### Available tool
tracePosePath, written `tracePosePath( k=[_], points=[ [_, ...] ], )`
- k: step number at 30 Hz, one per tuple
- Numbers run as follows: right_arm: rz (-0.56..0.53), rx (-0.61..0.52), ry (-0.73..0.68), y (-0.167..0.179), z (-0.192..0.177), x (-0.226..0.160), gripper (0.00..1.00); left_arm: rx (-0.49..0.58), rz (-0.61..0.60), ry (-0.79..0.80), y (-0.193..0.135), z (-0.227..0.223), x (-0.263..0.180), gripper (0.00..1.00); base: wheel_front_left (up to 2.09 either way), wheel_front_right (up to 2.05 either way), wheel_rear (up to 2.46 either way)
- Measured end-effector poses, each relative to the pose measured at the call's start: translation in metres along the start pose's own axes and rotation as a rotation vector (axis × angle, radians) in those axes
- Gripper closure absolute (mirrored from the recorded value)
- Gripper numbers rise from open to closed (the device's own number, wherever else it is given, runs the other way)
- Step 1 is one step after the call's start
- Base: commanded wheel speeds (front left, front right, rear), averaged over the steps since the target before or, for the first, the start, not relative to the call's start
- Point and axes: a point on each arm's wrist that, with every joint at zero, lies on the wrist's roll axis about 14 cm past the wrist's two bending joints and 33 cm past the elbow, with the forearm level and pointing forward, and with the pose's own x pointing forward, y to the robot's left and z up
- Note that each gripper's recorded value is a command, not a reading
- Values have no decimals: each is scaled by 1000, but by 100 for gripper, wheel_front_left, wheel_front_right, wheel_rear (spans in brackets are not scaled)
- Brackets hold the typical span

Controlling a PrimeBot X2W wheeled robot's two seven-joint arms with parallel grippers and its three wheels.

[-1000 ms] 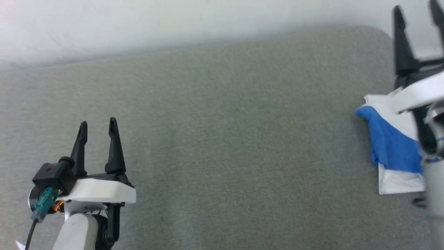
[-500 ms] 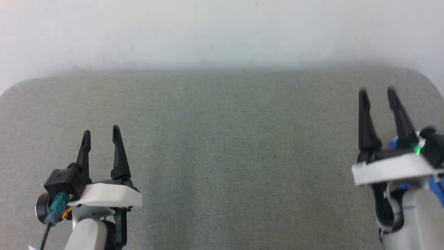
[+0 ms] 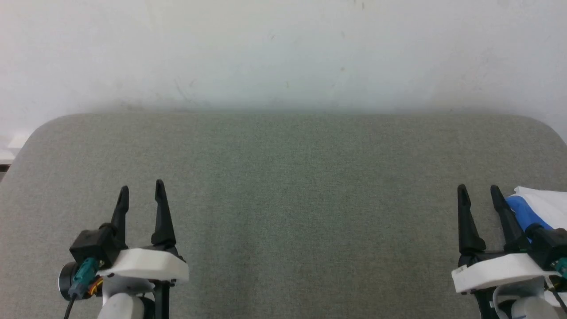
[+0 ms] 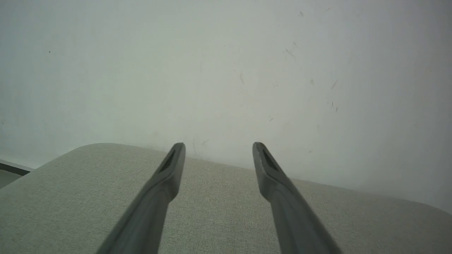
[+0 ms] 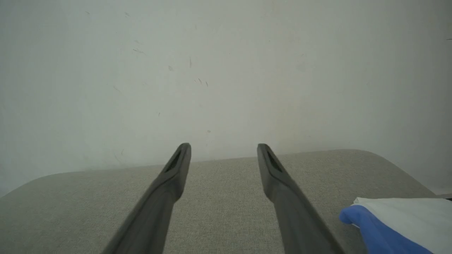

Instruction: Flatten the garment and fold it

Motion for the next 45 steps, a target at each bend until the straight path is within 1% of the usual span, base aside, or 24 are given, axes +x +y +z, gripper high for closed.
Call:
tracePosePath(
  k=[8, 16, 20, 31, 32, 45],
  points=[
    [-2, -9, 28, -1, -7, -15, 0, -26, 12, 31, 5, -10, -14, 0, 0, 0, 0],
    [39, -2, 51, 13, -15, -19, 0, -65, -14, 82, -3, -27, -23, 0, 0, 0, 0],
    [55, 2, 60, 19, -17, -22, 0, -84, -47, 124, -12, -40, -28, 0, 0, 0, 0],
    [57, 11, 66, 20, -19, -24, 0, -81, -62, 174, -14, -55, -33, 0, 0, 0, 0],
    [57, 11, 67, 20, -19, -24, 100, -80, -62, 174, -14, -55, -33, 100, 0, 0, 0],
    [55, 5, 75, 19, -20, -24, 100, -79, -66, 181, -15, -56, -32, 100, 0, 0, 0]
  ],
)
